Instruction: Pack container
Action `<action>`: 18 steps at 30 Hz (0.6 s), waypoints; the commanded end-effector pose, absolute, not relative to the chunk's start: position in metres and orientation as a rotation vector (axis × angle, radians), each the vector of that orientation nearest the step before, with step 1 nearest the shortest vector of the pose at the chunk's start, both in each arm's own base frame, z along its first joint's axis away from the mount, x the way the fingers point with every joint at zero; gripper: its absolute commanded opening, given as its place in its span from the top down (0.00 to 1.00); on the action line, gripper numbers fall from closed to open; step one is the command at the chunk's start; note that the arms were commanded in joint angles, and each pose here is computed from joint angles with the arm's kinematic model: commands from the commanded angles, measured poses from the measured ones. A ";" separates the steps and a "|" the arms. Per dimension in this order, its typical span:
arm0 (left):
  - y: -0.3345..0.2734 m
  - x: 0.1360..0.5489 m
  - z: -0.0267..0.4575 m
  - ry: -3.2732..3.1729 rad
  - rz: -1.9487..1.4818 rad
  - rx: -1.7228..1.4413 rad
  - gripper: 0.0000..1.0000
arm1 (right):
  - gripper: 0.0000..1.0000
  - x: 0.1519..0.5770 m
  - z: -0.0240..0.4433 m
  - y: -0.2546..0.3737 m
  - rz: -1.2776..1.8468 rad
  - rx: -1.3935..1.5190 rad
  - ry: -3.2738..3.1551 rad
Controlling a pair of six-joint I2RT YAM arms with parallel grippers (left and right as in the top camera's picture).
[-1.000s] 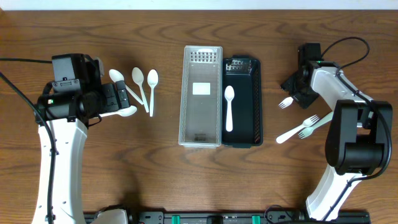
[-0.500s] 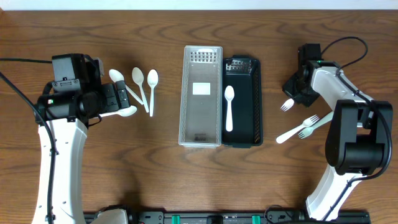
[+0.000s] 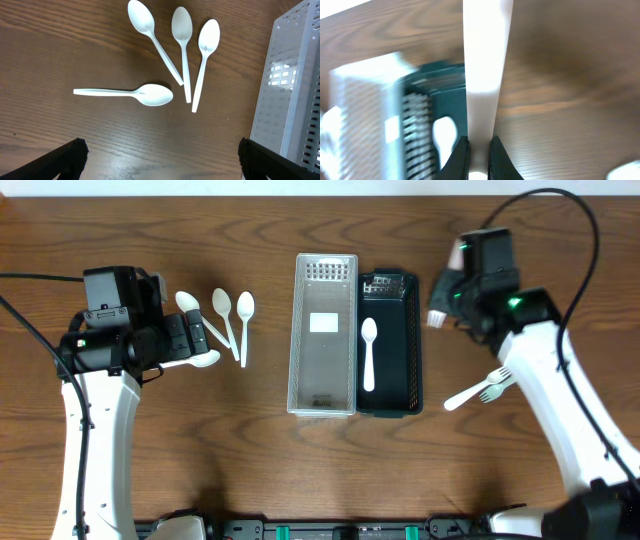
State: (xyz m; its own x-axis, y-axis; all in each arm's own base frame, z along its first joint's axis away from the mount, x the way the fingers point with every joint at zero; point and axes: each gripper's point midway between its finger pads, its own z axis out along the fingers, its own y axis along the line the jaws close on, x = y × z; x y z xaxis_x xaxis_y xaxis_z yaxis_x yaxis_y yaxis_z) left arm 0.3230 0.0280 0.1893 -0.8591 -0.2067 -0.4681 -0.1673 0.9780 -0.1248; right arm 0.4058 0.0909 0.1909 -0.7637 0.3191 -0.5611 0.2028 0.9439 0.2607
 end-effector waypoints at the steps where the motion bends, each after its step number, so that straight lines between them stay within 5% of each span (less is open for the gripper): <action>1: 0.032 0.326 0.194 2.619 -0.085 -0.251 0.02 | 0.99 0.390 0.178 0.139 0.264 0.176 2.532; 10: 0.032 0.326 0.194 2.619 -0.085 -0.251 0.02 | 0.97 0.376 0.081 0.170 0.076 0.126 2.757; 15: 0.032 0.326 0.194 2.620 -0.085 -0.251 0.02 | 0.50 0.378 0.098 0.180 0.136 -0.035 2.727; 18: 0.032 0.326 0.194 2.619 -0.085 -0.251 0.02 | 0.30 0.385 0.137 0.166 0.114 0.012 2.616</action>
State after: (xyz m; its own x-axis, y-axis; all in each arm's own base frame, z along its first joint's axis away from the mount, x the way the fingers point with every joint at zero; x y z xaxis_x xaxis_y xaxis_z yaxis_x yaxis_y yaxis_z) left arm 0.3230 0.0280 0.1894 -0.8590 -0.2067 -0.4685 -0.1673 0.9780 -0.1248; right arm 0.3749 0.1758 0.0822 -0.9307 0.0293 -0.3647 -0.0005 0.9967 0.0814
